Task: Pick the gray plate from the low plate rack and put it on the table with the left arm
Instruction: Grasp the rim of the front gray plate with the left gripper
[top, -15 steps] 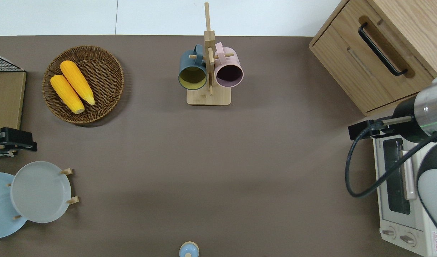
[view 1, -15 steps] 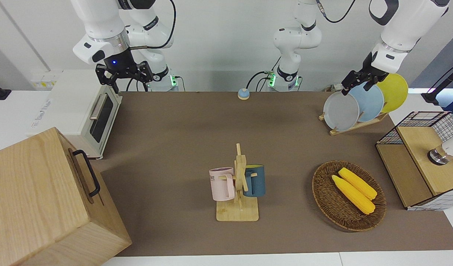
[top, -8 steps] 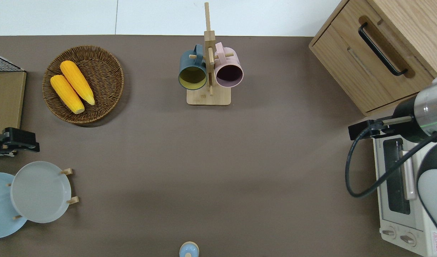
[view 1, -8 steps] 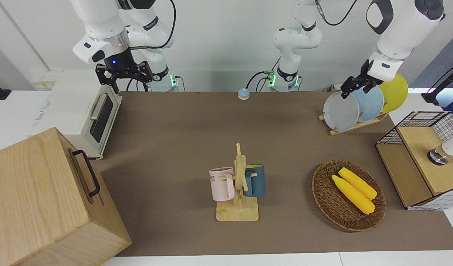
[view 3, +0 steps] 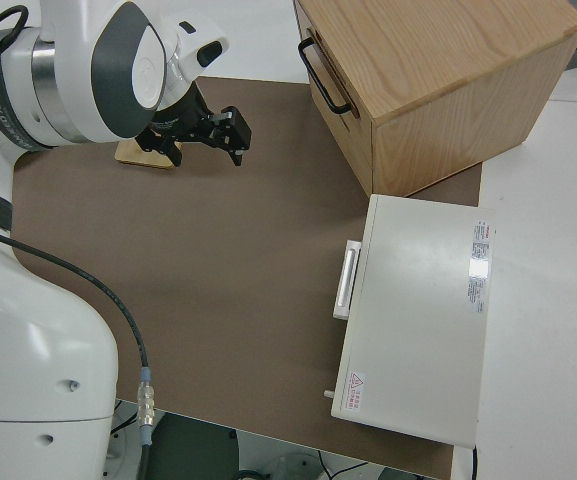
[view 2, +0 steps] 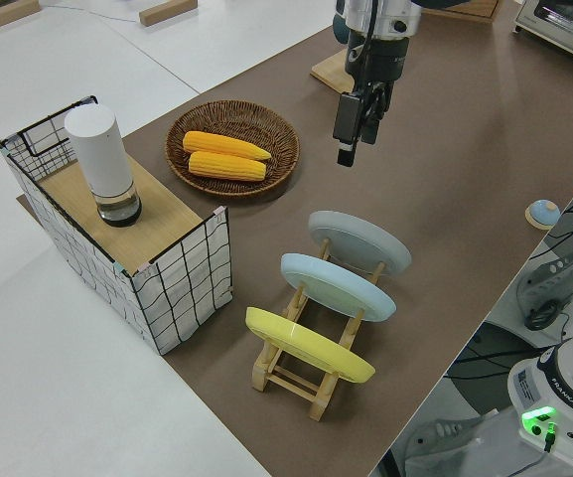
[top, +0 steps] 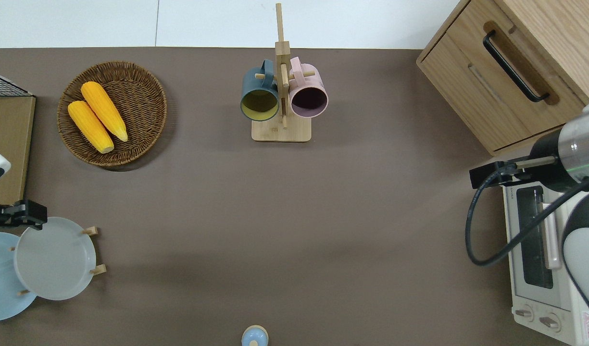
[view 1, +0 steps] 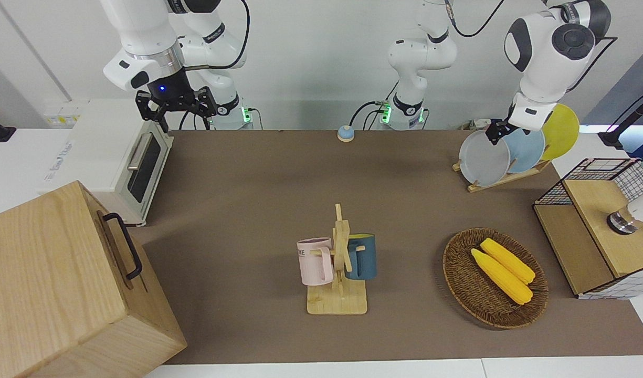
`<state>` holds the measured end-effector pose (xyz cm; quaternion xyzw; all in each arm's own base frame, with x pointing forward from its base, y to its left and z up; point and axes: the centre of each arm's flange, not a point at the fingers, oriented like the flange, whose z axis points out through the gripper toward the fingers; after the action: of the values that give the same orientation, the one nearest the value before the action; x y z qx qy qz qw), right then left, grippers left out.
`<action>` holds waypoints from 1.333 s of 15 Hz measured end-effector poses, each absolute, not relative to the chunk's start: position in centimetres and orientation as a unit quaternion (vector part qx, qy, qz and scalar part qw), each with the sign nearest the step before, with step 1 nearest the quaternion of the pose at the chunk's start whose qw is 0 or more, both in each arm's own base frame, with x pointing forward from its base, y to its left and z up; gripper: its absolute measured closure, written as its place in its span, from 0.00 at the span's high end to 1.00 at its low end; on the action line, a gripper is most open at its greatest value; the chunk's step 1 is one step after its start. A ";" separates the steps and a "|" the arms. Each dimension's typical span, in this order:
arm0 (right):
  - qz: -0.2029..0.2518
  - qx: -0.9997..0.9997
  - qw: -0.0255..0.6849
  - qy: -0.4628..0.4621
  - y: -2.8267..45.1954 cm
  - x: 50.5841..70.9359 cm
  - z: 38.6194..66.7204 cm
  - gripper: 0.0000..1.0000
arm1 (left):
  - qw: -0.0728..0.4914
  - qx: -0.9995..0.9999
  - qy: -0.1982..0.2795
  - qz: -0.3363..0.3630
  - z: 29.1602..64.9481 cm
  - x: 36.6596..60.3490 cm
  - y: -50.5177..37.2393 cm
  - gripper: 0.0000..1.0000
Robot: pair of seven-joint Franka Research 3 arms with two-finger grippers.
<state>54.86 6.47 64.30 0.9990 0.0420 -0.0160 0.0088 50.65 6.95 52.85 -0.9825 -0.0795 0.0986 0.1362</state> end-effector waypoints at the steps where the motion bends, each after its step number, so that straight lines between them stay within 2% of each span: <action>1: -0.016 0.999 0.009 0.042 6.5 54.9 64.3 0.99 | 0.147 -0.980 -0.075 0.109 51.7 50.2 7.1 0.99; 6: -0.016 0.999 0.009 0.042 6.5 54.9 64.3 0.99 | 0.163 -0.972 -0.064 0.158 46.8 48.2 7.8 0.98; 10: -0.016 0.999 0.009 0.042 6.5 54.9 64.3 0.99 | 0.162 -0.970 -0.069 0.169 45.0 47.4 9.1 0.97; 11: -0.016 0.999 0.009 0.042 6.5 54.9 64.3 0.99 | 0.161 -0.970 -0.072 0.168 44.7 47.4 9.6 0.90; 17: -0.016 0.999 0.009 0.042 6.5 54.9 64.3 0.99 | 0.157 -0.971 -0.077 0.162 44.0 47.3 10.3 0.20; 18: -0.016 0.999 0.009 0.042 6.5 54.9 64.3 0.99 | 0.158 -0.971 -0.078 0.161 44.0 47.3 10.3 0.12; 20: -0.016 0.999 0.009 0.042 6.5 54.9 64.3 0.99 | 0.158 -0.972 -0.078 0.158 44.2 47.3 10.3 0.11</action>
<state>54.86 6.47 64.30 0.9990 0.0420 -0.0160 0.0088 47.31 10.32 44.16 -0.9716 -0.0777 0.1581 0.1577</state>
